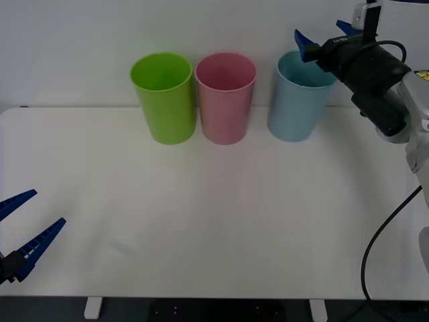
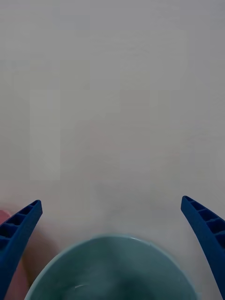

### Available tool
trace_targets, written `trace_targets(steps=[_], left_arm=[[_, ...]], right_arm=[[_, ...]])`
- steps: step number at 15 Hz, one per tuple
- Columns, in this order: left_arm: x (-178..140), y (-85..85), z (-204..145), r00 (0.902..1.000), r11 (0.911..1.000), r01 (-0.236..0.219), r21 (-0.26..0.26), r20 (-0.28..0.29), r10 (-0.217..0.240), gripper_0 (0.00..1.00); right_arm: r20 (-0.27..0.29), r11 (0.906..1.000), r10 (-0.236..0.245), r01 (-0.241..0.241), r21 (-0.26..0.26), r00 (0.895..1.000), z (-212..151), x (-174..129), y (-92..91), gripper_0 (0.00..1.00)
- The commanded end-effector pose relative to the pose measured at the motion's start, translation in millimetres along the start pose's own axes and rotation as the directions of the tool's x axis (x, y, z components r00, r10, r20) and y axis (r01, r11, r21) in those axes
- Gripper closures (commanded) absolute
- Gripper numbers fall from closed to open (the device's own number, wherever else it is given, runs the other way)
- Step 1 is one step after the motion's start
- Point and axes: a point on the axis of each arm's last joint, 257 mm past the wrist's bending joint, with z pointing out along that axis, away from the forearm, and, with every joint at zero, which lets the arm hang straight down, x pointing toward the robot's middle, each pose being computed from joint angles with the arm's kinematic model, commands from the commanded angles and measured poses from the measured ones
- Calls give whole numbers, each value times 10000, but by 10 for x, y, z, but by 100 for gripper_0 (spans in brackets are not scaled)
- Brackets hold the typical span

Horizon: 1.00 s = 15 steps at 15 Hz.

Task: Grasp the object on the table and drop it into the matching bin: aluminum can to the light blue bin, PET bottle to the pink bin.

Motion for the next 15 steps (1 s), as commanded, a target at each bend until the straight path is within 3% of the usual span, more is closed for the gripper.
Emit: trace_targets(steps=[1,5,7,15], left_arm=[[0,0,0,10000,10000,0,0,0,0,0],[0,0,0,10000,10000,0,0,0,0,0],[0,0,0,10000,10000,0,0,0,0,0],[0,0,0,10000,10000,0,0,0,0,0]], right_arm=[[303,9998,13,-7,-204,9995,-150,-35,102,0],[453,9988,-36,57,-483,9990,-465,52,213,0],[485,9957,-53,98,-923,9988,-676,95,290,0],[-135,9716,-412,368,-2338,9991,-1696,535,468,0]])
